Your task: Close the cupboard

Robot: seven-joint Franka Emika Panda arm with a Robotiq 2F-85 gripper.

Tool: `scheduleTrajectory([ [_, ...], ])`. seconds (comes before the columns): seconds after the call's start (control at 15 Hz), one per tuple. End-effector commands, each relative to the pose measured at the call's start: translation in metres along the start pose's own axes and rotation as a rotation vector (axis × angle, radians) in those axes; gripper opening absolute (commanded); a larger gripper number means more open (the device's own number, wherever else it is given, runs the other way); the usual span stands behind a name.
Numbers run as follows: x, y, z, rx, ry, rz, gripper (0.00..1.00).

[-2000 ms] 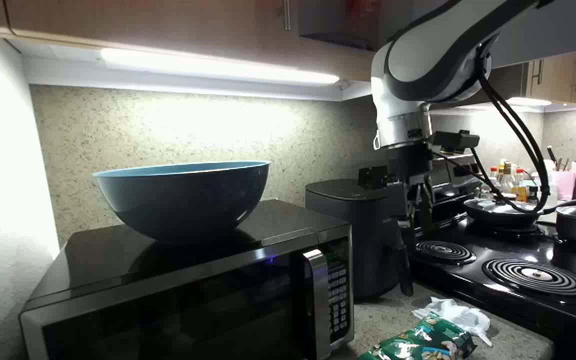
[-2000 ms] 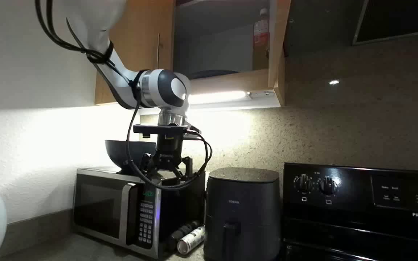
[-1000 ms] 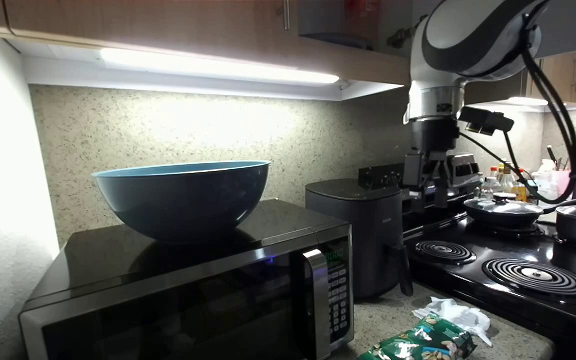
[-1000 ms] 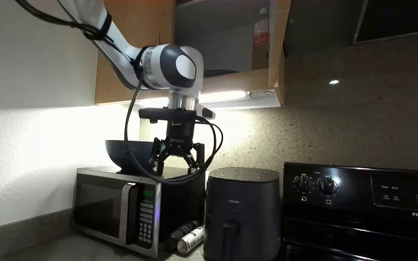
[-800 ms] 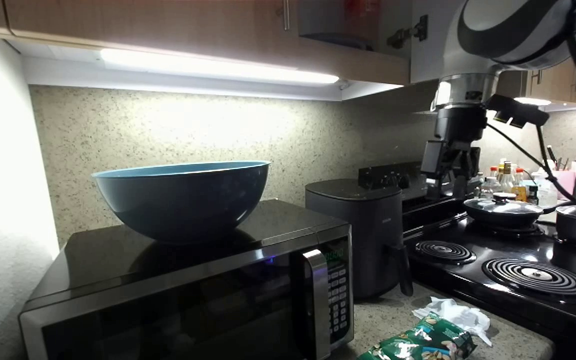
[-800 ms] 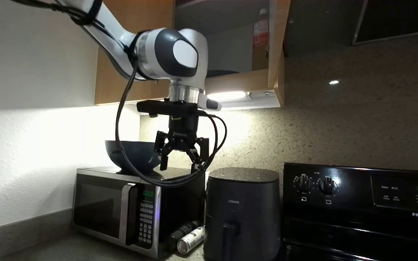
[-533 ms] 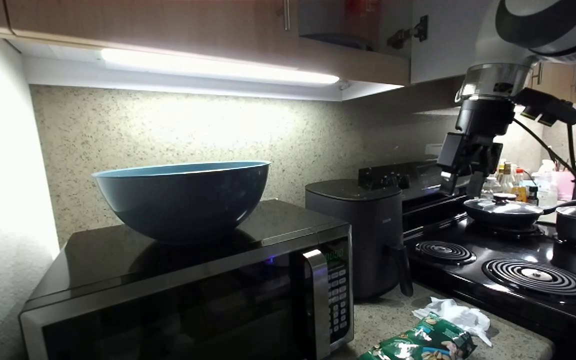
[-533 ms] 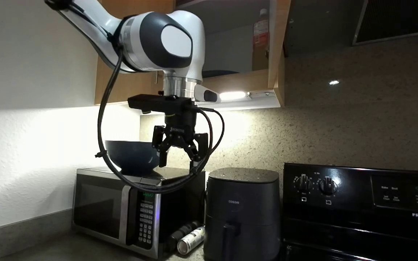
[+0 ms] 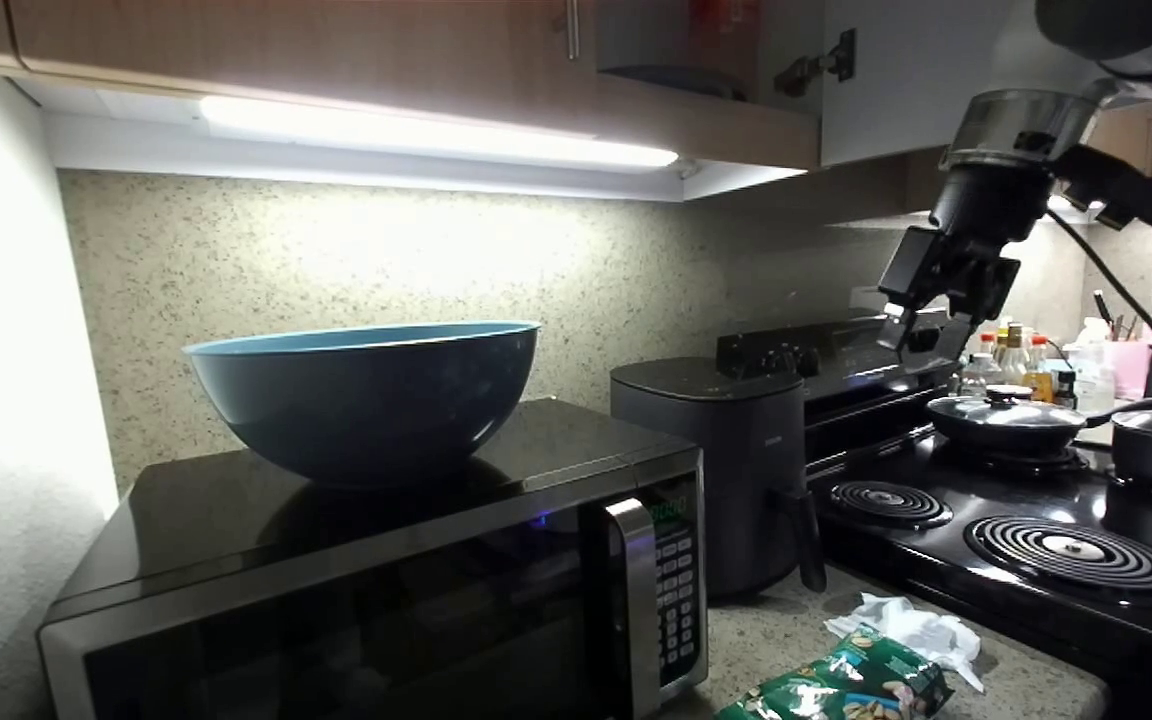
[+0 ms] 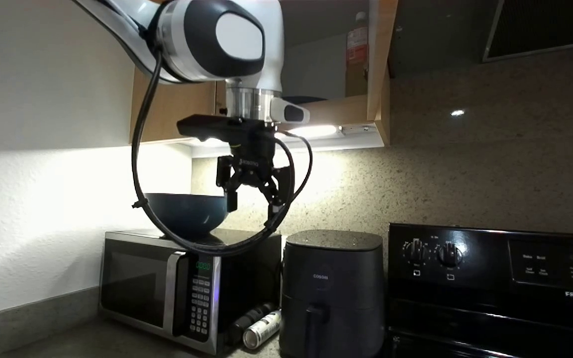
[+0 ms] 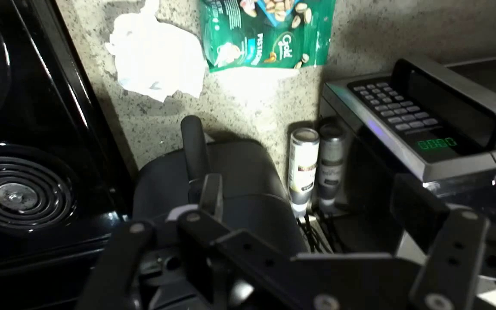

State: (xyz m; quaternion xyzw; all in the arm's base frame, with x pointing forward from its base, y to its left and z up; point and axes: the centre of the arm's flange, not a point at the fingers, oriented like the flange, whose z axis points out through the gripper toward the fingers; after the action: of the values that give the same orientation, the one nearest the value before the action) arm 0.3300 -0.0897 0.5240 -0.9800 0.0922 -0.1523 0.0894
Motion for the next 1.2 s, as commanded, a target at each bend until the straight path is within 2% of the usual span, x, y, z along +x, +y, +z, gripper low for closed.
scheduleTrajectory([
  [0.0,-0.035,0.033,-0.054,0.064,0.151,0.102,1.0],
  [0.27,-0.066,0.071,-0.099,0.11,0.322,0.227,1.0],
  [0.33,-0.043,0.066,-0.091,0.074,0.256,0.169,1.0],
  [0.47,-0.057,0.075,-0.106,0.088,0.308,0.196,1.0],
  [0.8,-0.067,0.076,-0.105,0.1,0.321,0.204,1.0],
  [1.13,-0.109,0.109,-0.129,0.163,0.46,0.396,1.0],
])
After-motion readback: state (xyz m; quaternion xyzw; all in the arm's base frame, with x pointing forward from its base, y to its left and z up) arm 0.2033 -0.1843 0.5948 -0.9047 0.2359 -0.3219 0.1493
